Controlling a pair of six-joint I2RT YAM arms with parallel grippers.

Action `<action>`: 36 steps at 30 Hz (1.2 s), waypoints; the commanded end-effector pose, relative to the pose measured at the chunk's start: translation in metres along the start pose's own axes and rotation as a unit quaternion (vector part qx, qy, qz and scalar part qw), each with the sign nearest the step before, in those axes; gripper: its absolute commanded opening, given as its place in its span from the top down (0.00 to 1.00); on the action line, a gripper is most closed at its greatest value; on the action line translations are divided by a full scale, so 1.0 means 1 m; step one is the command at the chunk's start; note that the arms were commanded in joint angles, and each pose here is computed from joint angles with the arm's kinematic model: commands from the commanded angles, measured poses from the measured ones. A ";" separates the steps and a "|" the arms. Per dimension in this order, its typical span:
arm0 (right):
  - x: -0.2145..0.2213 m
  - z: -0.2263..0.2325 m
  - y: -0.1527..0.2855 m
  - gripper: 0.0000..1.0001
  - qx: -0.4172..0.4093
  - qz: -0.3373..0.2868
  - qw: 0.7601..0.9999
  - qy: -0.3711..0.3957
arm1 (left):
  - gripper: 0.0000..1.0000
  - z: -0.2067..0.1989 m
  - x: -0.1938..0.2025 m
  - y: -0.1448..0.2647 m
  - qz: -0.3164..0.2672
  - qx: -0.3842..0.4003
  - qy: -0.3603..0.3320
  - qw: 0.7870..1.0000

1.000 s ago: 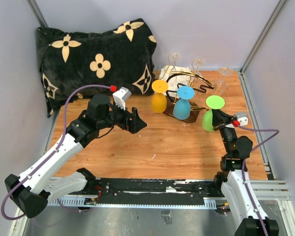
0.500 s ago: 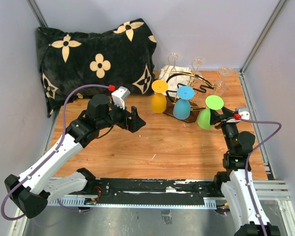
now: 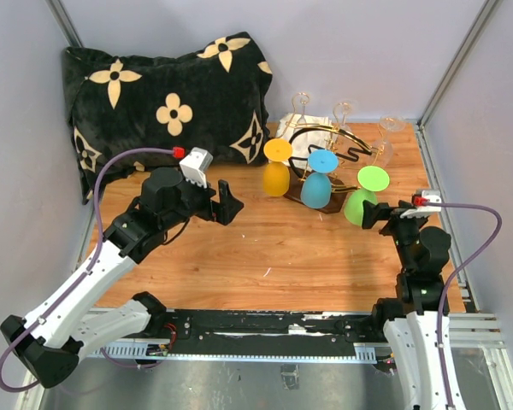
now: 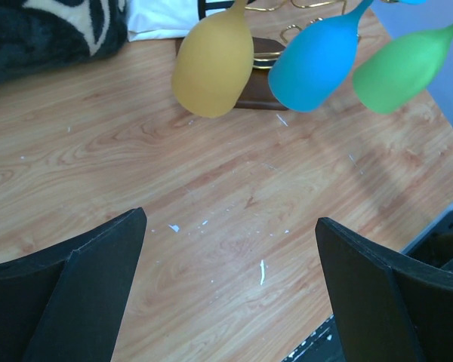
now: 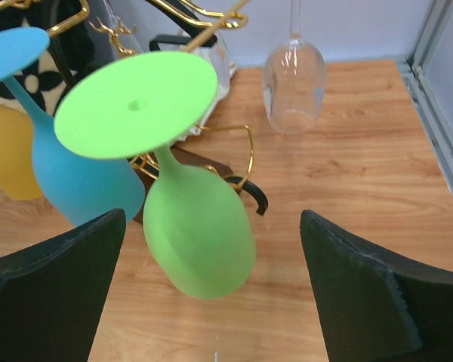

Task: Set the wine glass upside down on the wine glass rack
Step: Turn the wine glass upside down at the wine rack, then reset both arms

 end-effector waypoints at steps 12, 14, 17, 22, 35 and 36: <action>-0.038 -0.003 0.064 0.02 0.058 0.018 0.997 0.054 | 0.00 0.023 -0.009 0.025 -0.085 -0.130 -0.005 0.988; -0.048 -0.001 0.068 0.02 0.040 0.005 0.996 0.079 | 0.00 0.028 -0.010 0.030 -0.094 -0.159 -0.003 0.983; -0.064 0.004 0.073 0.02 0.004 -0.016 0.993 0.116 | 0.00 0.035 -0.009 0.040 -0.113 -0.200 0.002 0.973; -0.080 0.019 0.076 0.02 -0.073 -0.035 0.987 0.141 | 0.00 0.043 -0.004 0.051 -0.129 -0.237 0.010 0.963; -0.094 0.017 0.088 0.02 -0.070 -0.136 0.969 0.192 | 0.00 0.056 0.007 0.065 -0.173 -0.289 0.040 0.941; -0.092 0.017 0.090 0.02 -0.066 -0.146 0.971 0.179 | 0.00 0.057 0.008 0.065 -0.176 -0.289 0.042 0.940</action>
Point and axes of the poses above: each gripper's point midway between its finger pads, its own y axis back along the fingers, its own z axis along the line the jaws close on, x = y × z, the point moved 9 cm from there along y, back along the fingers, and after that the axes turned 3 degrees about y, right-handed, at the moved point
